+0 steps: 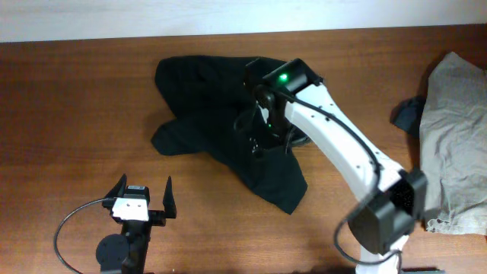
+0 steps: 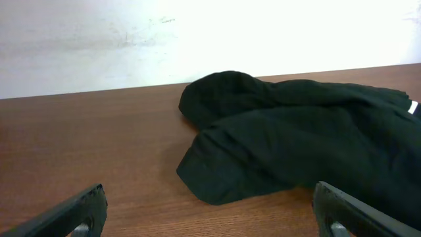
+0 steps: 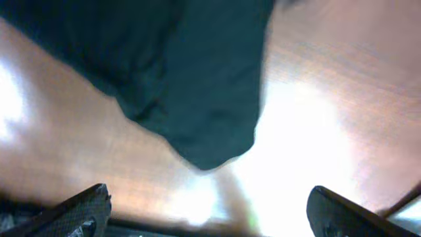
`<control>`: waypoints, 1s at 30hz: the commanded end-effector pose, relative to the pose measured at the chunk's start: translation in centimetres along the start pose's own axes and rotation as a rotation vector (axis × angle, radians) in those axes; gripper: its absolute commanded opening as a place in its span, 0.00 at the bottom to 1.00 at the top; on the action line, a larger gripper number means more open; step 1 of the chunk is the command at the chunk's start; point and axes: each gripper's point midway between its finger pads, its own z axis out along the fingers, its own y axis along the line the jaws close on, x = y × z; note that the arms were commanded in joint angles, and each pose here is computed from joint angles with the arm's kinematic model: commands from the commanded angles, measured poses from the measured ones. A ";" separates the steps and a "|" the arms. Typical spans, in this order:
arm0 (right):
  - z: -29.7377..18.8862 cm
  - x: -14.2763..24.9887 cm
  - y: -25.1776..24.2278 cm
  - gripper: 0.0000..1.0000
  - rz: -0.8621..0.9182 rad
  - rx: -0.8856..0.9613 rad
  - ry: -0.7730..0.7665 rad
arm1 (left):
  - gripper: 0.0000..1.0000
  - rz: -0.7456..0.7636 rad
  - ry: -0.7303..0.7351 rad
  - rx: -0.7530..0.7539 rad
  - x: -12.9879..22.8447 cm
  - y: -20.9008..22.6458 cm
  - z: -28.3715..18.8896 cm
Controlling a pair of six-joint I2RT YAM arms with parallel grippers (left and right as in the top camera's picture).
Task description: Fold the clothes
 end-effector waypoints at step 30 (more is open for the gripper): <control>-7.3 -2.4 -10.1 0.99 0.169 -0.031 -0.342 | 0.99 -0.024 0.289 0.244 -13.7 -1.7 9.8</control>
